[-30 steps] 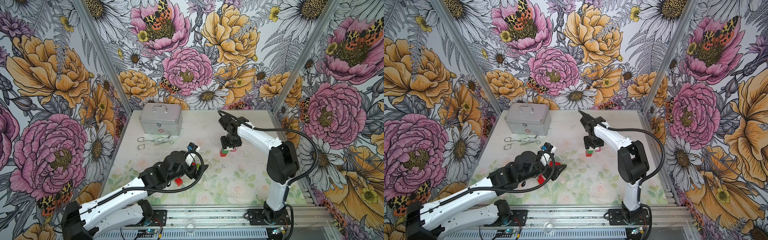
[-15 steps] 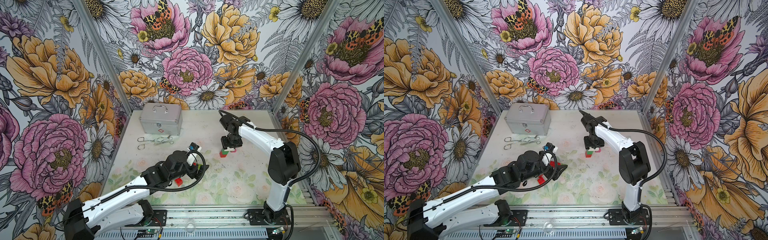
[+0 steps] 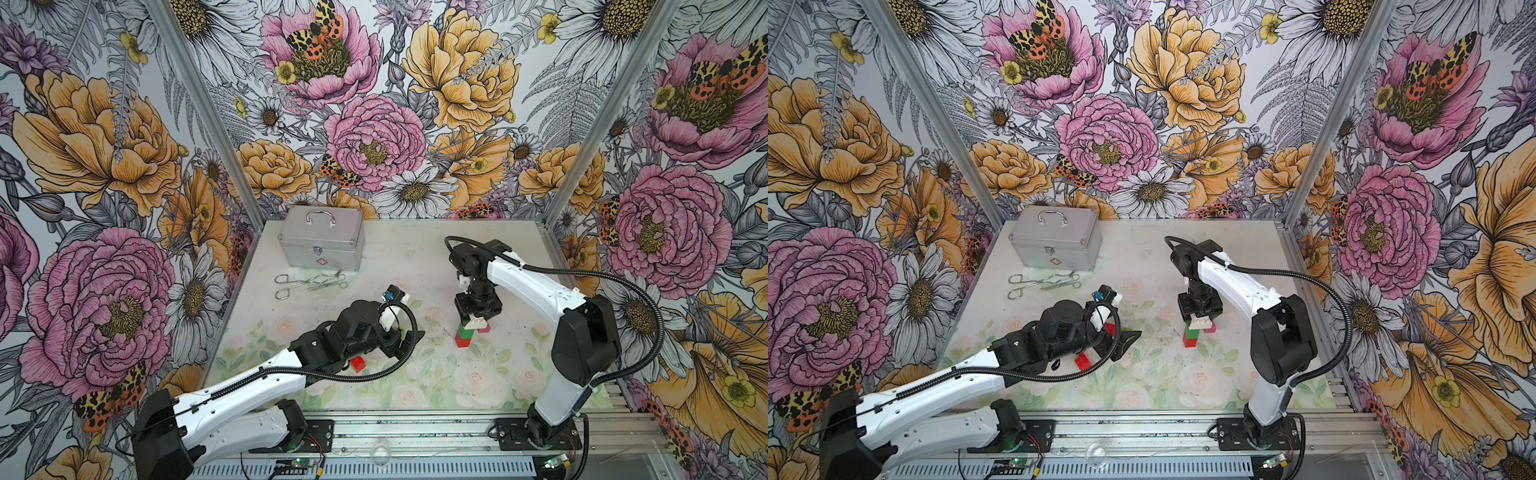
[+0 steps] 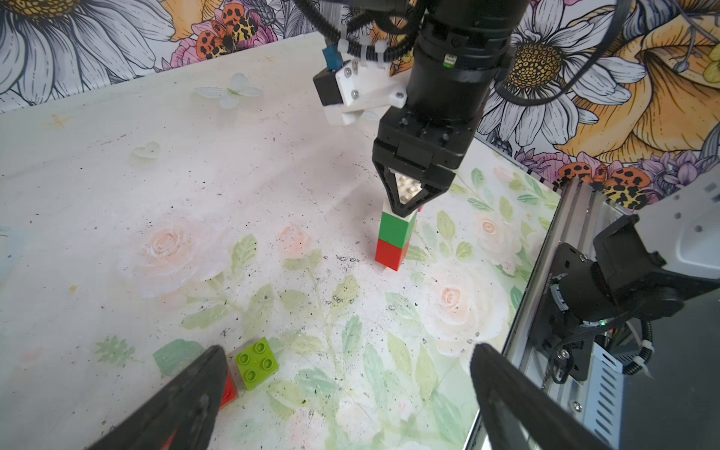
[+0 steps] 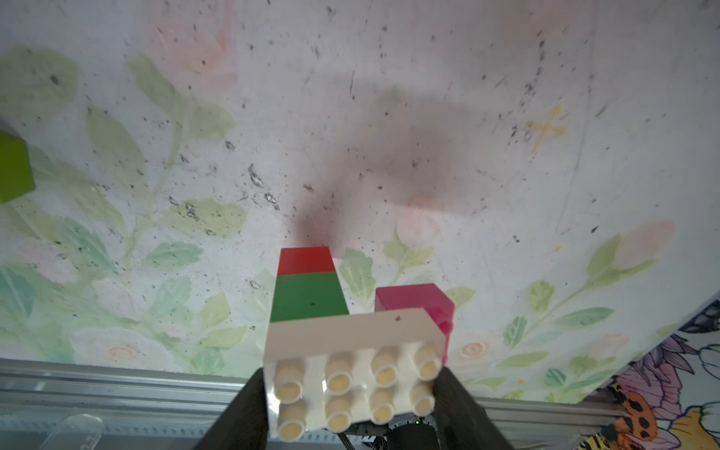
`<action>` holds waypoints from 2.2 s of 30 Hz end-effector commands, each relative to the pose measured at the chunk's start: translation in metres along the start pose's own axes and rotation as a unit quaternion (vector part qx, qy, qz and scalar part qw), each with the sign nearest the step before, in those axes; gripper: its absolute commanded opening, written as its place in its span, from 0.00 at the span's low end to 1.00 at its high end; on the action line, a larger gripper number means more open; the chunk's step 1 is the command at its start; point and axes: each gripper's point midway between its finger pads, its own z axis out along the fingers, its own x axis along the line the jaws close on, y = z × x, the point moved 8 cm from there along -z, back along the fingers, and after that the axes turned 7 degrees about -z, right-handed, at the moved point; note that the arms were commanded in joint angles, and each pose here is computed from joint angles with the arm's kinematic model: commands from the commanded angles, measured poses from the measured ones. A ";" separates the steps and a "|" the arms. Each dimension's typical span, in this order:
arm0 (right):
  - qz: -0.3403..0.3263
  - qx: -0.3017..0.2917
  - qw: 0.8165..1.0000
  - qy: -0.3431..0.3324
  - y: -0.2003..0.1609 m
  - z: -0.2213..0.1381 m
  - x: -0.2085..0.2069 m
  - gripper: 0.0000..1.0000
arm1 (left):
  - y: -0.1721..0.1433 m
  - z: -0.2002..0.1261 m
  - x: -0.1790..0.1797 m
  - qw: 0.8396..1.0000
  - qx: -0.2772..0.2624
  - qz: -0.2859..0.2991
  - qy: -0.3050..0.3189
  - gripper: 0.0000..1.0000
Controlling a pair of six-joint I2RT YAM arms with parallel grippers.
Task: Assemble the letter r with lego
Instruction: Adjust the lego brick at the center of the board, then move the lego brick at the center of the board.
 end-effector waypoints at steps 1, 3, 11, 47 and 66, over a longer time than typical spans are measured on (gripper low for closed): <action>-0.009 0.028 1.000 0.007 -0.007 0.003 0.009 0.48 | 0.000 0.002 -0.007 0.999 -0.010 0.014 -0.031 0.99; -0.011 0.037 0.999 0.003 -0.003 0.006 0.011 0.49 | -0.001 0.003 -0.007 0.999 -0.010 0.019 -0.037 0.99; -0.023 0.057 0.998 -0.015 0.023 0.019 0.019 0.52 | -0.004 0.003 -0.008 0.999 -0.001 0.022 -0.046 0.99; 0.041 -0.240 0.970 0.003 0.035 -0.022 0.030 0.76 | -0.002 -0.034 0.026 0.991 -0.059 -0.061 0.103 0.99; -0.004 -0.256 0.964 0.070 0.065 0.016 0.140 0.67 | -0.064 -0.067 0.071 0.946 -0.079 -0.225 0.218 0.99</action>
